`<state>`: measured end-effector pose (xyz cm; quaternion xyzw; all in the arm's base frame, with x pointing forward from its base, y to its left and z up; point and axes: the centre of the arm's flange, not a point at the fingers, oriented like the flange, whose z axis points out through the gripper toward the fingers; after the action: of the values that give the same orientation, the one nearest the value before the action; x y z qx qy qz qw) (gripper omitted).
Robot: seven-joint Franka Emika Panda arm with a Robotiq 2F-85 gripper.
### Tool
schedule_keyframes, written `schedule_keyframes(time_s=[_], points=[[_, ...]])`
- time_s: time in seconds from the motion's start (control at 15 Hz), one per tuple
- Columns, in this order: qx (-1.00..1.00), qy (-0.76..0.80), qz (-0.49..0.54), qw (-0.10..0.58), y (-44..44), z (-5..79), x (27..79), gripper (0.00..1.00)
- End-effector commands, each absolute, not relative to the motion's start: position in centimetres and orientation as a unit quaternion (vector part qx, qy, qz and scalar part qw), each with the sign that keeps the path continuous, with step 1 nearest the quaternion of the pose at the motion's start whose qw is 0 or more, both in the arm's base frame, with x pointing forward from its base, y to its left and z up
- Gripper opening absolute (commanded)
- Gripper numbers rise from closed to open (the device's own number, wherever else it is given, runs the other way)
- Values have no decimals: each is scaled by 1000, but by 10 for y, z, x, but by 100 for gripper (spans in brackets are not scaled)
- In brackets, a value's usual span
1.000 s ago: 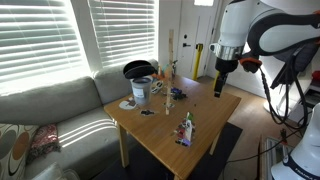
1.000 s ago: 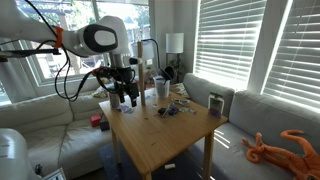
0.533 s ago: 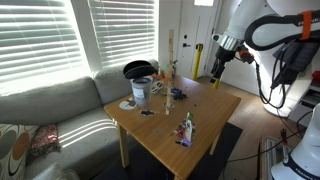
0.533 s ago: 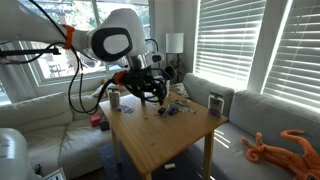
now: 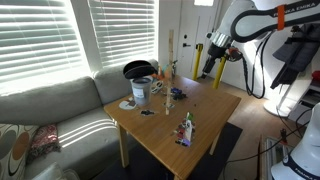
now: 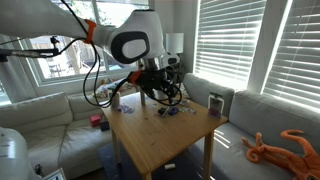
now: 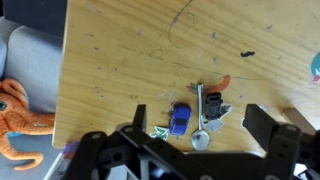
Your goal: Pick up the black object and put it near the bottom right corner of the table
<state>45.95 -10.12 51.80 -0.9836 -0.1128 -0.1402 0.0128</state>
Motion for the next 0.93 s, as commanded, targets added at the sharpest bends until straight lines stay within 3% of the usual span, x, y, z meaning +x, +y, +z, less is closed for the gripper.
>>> schedule_keyframes(time_s=[0.0,0.27,0.87], points=[[-984,-115,-136,14,-97,515,467,100],[-984,-115,-131,14,-93,511,477,100],[-978,-129,-163,29,-51,476,556,100]])
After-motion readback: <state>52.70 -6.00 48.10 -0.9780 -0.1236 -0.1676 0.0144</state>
